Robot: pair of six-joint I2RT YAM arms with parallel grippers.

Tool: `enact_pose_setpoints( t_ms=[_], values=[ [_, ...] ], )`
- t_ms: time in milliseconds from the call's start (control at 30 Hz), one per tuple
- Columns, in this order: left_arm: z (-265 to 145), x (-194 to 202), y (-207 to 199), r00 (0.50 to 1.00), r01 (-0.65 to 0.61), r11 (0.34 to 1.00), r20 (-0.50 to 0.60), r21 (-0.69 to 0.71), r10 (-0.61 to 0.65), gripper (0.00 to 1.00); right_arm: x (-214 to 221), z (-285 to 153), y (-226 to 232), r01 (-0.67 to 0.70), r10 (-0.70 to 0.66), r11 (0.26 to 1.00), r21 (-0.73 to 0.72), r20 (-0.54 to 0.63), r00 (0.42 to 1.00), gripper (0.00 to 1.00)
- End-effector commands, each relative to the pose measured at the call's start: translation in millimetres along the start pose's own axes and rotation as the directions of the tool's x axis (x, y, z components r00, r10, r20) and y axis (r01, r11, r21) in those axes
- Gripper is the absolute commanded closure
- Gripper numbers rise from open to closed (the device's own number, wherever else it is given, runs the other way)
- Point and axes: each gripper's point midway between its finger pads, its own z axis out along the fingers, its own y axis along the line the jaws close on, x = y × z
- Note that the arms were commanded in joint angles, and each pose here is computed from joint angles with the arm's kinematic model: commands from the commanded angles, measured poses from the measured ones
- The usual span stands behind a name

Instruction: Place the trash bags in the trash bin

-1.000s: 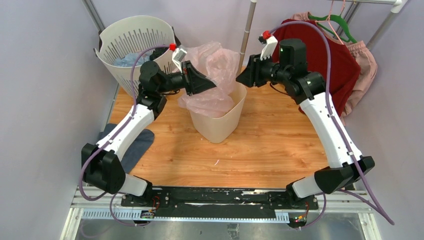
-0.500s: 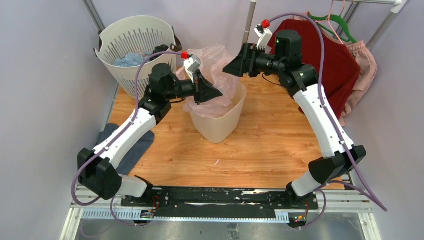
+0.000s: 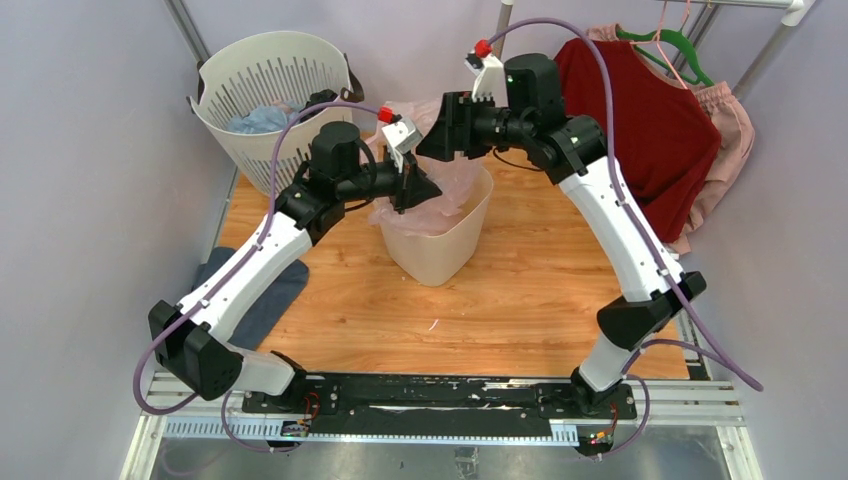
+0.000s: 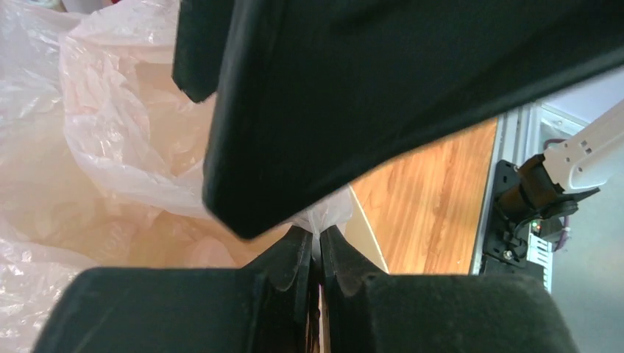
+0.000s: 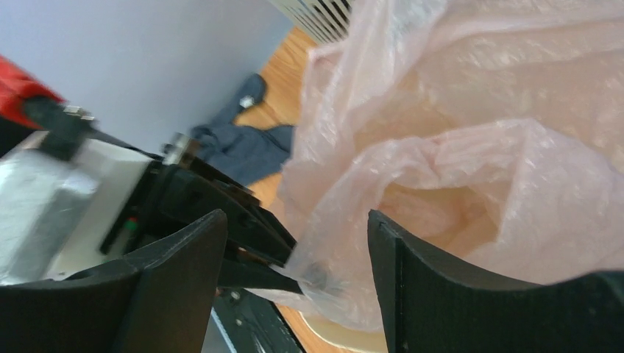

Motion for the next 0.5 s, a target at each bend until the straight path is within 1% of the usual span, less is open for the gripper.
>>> enact_pose_setpoints(
  t_ms=[0, 133, 300, 467],
  values=[
    [-6, -6, 4, 0.998, -0.055, 0.997, -0.019, -0.050, 0.054, 0.89, 20, 2, -23, 0.076, -0.056, 0.976, 0.206, -0.100, 0.993, 0.26],
    [-10, -10, 5, 0.997, -0.075, 0.995, -0.028, -0.070, 0.074, 0.89, 32, 3, -32, 0.129, -0.086, 0.943, 0.305, -0.151, 0.985, 0.27],
    [-12, -13, 3, 0.996, -0.086, 0.993, -0.021, -0.075, 0.084, 0.89, 38, 7, -33, 0.140, -0.084, 0.936, 0.323, -0.182, 0.980, 0.30],
    [-13, -15, 0, 0.996, -0.093, 0.994, -0.016, -0.063, 0.092, 0.89, 36, 12, -30, 0.147, -0.090, 0.931, 0.335, -0.182, 0.979, 0.31]
  ],
)
